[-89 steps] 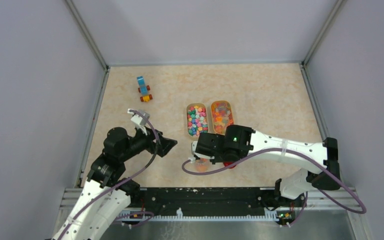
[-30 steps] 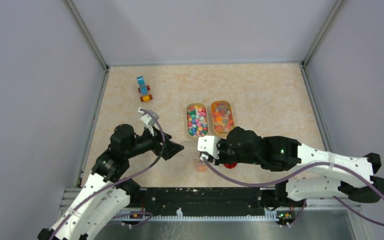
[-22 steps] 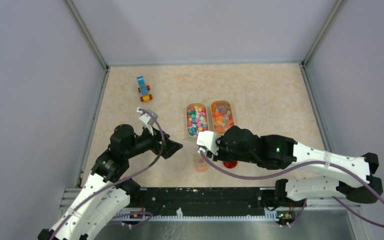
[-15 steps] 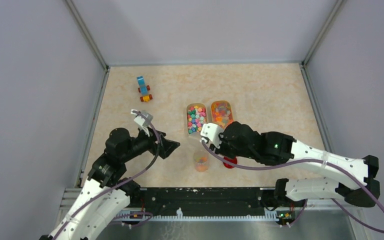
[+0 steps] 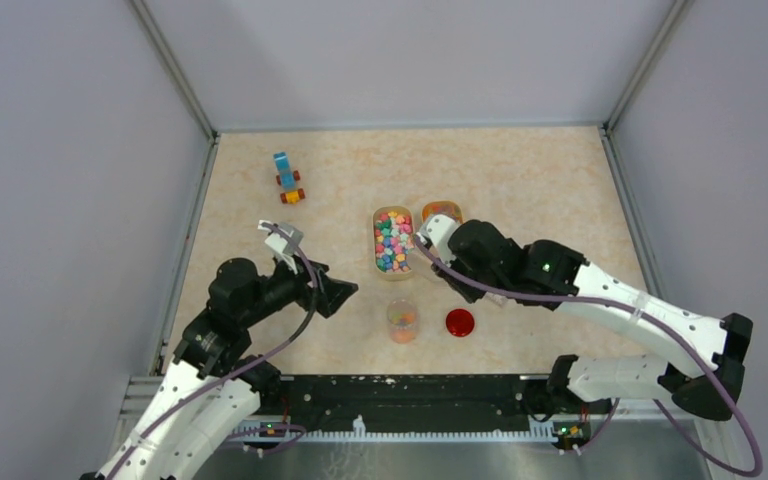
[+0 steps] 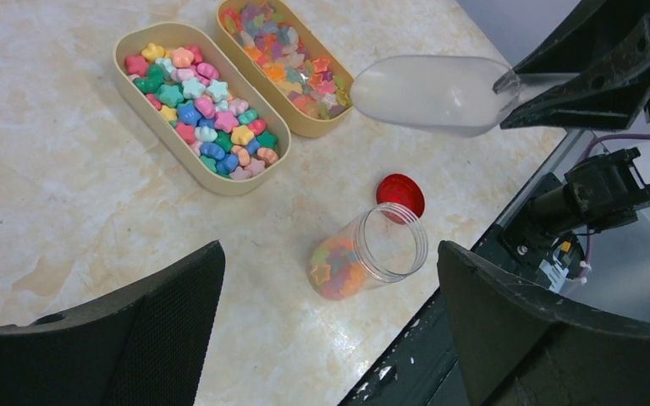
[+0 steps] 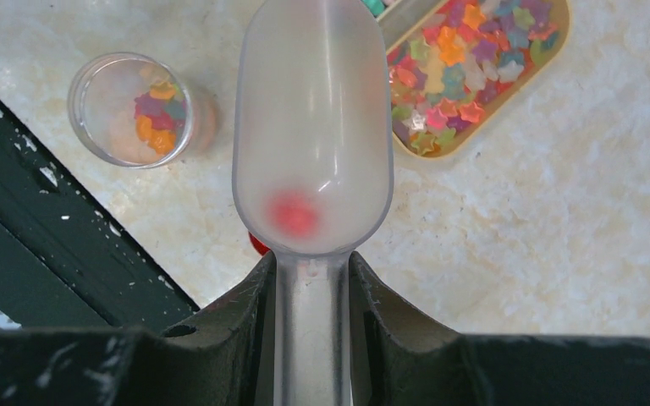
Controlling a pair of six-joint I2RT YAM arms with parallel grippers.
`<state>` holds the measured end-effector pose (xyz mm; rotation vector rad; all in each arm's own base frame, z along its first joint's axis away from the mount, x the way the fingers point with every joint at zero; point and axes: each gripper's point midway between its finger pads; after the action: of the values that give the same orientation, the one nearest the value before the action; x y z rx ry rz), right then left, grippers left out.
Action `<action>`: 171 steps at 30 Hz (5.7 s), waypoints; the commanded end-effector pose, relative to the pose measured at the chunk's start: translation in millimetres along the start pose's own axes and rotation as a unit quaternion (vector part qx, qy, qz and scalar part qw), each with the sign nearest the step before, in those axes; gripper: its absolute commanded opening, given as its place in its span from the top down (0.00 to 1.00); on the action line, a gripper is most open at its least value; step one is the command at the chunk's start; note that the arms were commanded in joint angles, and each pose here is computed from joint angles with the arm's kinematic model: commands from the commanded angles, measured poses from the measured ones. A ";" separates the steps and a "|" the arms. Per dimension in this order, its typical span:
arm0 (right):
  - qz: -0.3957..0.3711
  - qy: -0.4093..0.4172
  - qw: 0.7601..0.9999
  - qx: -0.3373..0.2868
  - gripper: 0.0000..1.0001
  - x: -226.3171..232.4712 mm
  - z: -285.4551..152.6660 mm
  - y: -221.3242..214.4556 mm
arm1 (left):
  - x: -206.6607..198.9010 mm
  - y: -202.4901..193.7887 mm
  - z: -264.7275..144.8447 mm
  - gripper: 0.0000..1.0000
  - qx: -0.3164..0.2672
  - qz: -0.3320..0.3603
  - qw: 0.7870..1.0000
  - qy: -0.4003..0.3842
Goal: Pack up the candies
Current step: Scoop the fake candies from the storage box, then place the fake candies in the packing bottle.
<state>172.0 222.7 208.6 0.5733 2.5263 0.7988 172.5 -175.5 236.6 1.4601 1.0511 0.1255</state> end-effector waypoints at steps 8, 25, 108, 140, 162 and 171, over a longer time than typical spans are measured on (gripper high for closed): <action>0.124 -0.038 0.989 0.071 1.00 -32.8 -11.1 -15.1 | -3.7 4.6 2.0 0.01 -0.003 0.012 1.000 -0.007; 0.178 -0.013 0.961 0.210 1.00 -38.0 16.1 -36.9 | -13.2 6.7 -2.6 0.01 -0.012 0.016 0.999 -0.029; 0.246 -0.079 0.933 0.251 1.00 -101.3 185.1 -71.6 | -15.2 4.5 -1.2 0.01 -0.009 0.024 0.999 -0.030; 0.216 -0.082 0.966 0.116 1.00 -97.0 97.2 -41.9 | -10.8 2.7 1.9 0.01 -0.002 0.018 1.000 -0.020; -0.107 0.082 0.990 -0.035 1.00 10.4 31.4 6.3 | -8.4 3.6 1.0 0.01 -0.006 0.013 1.000 -0.012; -0.187 0.115 0.975 -0.042 1.00 45.5 23.6 20.7 | -12.9 1.8 1.7 0.01 -0.001 0.015 1.000 -0.026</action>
<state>155.4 253.7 172.0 0.0876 2.7177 0.8070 167.7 -180.4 234.1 1.4830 1.0369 0.1125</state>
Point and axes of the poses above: each gripper's point midway between its finger pads, its own z axis out along the fingers, its own x axis along the line the jaws close on, y = z × x, and after that the axes turned 6 degrees about -z, right-handed
